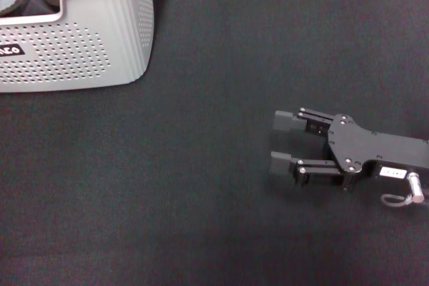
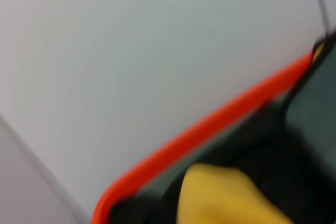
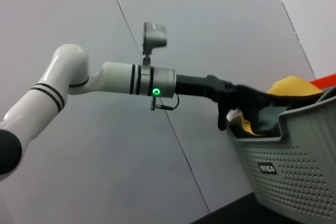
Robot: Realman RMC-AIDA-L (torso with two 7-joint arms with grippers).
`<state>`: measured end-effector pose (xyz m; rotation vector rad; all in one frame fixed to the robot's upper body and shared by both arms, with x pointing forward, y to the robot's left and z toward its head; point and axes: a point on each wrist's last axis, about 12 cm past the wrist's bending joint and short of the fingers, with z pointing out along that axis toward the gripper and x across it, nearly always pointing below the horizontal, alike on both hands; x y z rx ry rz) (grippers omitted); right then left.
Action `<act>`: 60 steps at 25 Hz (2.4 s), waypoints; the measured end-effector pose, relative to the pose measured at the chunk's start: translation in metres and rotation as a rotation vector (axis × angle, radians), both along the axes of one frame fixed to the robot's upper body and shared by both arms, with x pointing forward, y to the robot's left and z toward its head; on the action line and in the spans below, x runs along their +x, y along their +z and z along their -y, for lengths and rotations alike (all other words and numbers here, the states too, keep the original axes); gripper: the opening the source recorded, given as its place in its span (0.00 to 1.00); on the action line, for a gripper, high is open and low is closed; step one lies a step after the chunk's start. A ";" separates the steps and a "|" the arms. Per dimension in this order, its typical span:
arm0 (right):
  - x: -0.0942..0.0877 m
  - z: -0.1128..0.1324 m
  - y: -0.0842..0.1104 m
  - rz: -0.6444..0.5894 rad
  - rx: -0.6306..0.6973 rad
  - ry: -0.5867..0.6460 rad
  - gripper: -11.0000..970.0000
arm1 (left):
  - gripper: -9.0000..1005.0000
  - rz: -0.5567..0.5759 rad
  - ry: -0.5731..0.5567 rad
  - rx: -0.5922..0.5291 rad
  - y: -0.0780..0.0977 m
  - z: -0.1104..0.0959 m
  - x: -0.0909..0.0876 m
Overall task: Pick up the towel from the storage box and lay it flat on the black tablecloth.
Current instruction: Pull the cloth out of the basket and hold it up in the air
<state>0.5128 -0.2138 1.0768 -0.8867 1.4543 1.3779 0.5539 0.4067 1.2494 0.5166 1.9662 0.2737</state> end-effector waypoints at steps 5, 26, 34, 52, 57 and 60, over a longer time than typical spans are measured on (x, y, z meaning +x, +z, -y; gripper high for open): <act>-0.001 0.006 0.006 0.013 0.042 -0.002 0.89 | 0.08 0.165 -0.154 -0.217 0.020 0.016 -0.007; 0.017 -0.023 0.019 0.778 -0.008 -0.332 0.88 | 0.02 0.292 -0.743 -0.492 0.060 0.081 -0.043; 0.020 -0.079 0.035 1.025 -0.019 -0.361 0.88 | 0.02 0.396 -0.893 -0.608 0.090 0.098 -0.056; -0.029 -0.117 0.045 1.265 0.094 -0.417 0.83 | 0.02 0.381 -0.942 -0.626 0.099 0.116 -0.057; -0.033 -0.115 0.046 1.268 0.105 -0.432 0.79 | 0.02 0.384 -0.934 -0.624 0.096 0.114 -0.056; -0.032 -0.115 0.046 1.274 0.106 -0.430 0.77 | 0.02 0.385 -0.934 -0.626 0.096 0.114 -0.056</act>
